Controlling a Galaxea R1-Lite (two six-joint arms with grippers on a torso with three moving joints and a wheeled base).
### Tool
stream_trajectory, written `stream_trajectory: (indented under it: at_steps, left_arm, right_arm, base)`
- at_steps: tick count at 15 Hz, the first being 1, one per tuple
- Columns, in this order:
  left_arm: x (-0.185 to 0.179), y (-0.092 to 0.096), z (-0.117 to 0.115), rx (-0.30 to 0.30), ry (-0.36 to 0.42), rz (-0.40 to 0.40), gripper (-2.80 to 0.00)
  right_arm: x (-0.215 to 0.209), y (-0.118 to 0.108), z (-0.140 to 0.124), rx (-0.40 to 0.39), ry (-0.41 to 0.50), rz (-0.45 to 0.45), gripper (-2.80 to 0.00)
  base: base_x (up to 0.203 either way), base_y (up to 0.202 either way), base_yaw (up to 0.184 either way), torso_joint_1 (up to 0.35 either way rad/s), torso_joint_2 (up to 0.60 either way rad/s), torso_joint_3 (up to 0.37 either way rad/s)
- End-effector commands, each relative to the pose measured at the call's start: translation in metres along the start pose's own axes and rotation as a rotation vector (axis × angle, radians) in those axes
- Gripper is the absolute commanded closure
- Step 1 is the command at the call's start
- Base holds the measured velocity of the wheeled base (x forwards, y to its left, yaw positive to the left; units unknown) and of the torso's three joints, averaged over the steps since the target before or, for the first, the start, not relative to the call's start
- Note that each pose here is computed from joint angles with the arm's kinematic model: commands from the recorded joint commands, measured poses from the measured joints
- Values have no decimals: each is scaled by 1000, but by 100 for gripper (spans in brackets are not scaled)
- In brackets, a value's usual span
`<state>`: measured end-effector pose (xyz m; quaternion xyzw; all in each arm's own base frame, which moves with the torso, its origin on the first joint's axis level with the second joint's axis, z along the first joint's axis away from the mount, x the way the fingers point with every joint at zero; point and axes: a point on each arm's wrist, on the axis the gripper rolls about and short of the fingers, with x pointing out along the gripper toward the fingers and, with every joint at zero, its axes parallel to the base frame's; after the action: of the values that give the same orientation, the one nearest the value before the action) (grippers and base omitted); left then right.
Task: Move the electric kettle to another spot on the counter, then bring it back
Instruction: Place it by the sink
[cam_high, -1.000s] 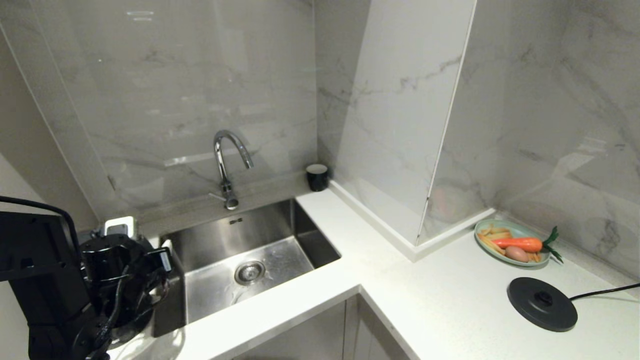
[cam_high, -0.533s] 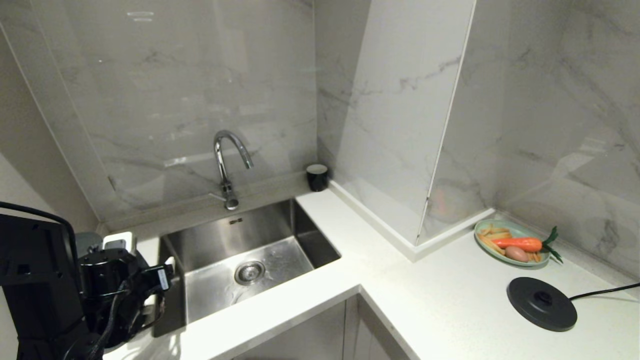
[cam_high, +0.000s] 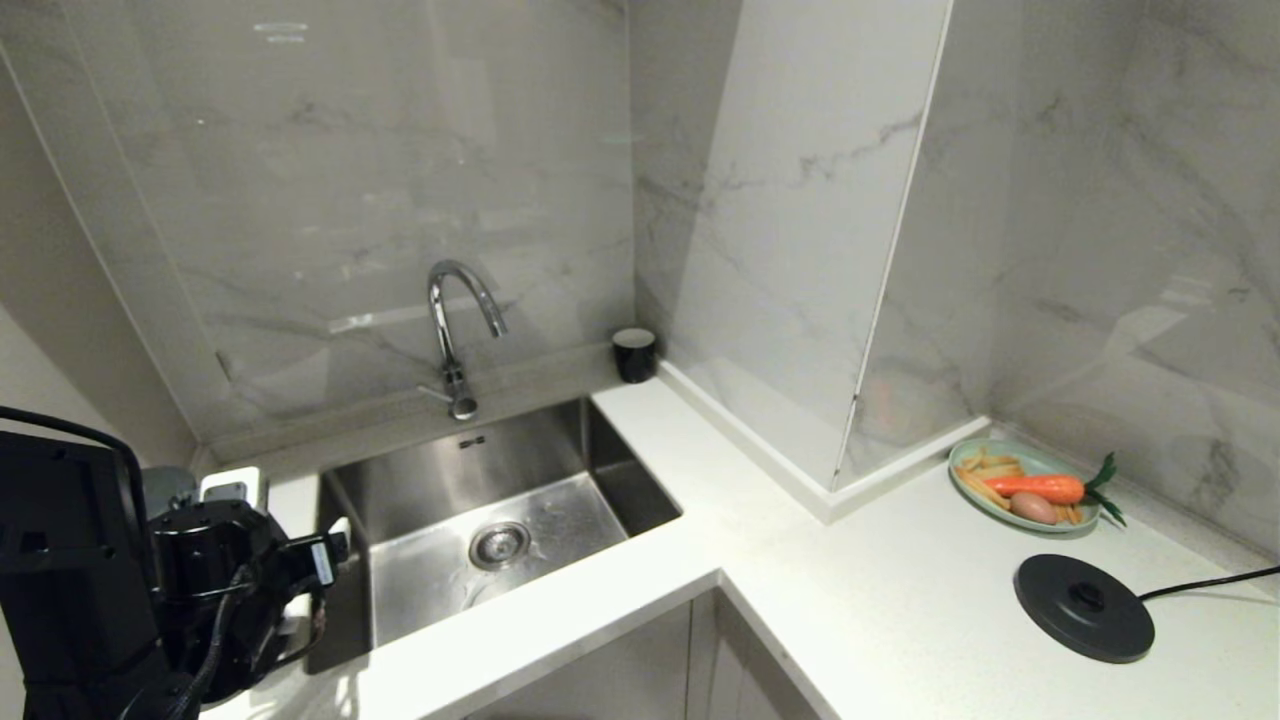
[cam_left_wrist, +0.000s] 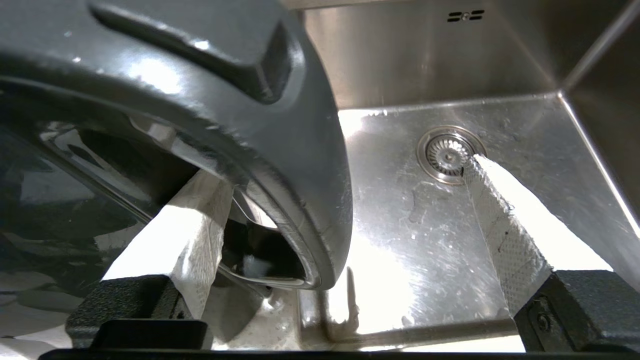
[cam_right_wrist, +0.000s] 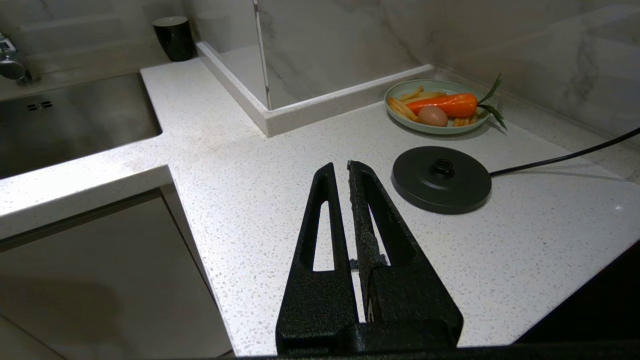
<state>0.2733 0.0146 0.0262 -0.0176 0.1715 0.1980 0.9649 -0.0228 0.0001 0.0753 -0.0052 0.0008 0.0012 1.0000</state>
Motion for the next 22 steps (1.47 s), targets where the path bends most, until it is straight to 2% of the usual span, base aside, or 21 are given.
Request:
stream_trajectory:
  at_steps: [1,3,7,13,22]
  left_arm:
    - [-1,-2,5,-4,-27,-6,-280]
    - [-6,-5,1,7,-9,-12,-280]
    - [0,-7,-6,3,7,29,-280]
    - [11,-16,6,-23,-55,-18,-280]
    - [-10,-7,-2,-4,0,-10,-280]
  right_arm:
    - [0,0,0,0,0,1,0]
    - [0,0,0,0,0,1,0]
    - [0,0,0,0,0,1,0]
    - [0,0,0,0,1,1,0]
    - [0,0,0,0,0,1,0]
  base:
    - [0,0,0,0,0,0]
    - [0,0,0,0,0,0]
    - [0,0,0,0,0,0]
    - [0,0,0,0,0,0]
    - [0,0,0,0,0,0]
